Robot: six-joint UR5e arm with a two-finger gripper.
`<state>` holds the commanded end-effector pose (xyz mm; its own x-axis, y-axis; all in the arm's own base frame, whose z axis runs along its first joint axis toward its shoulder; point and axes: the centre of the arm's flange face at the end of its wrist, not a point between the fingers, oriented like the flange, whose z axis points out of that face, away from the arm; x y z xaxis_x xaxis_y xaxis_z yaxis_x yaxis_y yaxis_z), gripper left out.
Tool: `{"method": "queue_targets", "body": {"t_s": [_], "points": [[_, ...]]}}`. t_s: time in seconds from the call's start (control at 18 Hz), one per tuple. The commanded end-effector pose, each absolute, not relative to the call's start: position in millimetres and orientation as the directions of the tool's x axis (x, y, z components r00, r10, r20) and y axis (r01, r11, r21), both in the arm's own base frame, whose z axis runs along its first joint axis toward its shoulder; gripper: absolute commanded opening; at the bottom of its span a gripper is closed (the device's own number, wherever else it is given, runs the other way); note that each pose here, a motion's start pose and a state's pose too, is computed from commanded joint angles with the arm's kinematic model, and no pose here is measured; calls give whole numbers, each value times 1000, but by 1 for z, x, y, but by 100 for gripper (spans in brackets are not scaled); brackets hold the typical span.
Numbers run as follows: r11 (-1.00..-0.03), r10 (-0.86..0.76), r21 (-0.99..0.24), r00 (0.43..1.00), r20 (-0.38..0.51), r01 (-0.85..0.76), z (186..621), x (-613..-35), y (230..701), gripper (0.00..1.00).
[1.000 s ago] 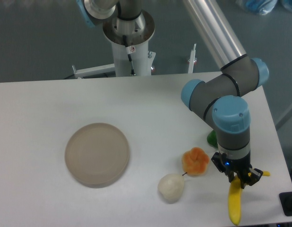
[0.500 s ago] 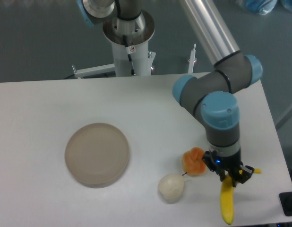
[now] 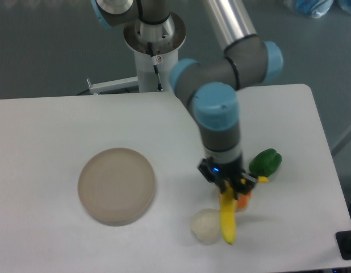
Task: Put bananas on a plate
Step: 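Lift the banana and carry it over to the beige plate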
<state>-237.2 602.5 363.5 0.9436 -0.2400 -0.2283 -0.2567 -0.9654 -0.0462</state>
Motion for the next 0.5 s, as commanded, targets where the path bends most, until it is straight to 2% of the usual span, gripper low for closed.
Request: {"method": "queue_targets", "body": {"t_s": [0.39,0.5], "points": [[-990,-128,-33,981,-147,-134,326,-137,604,39],[-990,-140,-12,982,-124,-142,310,-115,601,39]]}}
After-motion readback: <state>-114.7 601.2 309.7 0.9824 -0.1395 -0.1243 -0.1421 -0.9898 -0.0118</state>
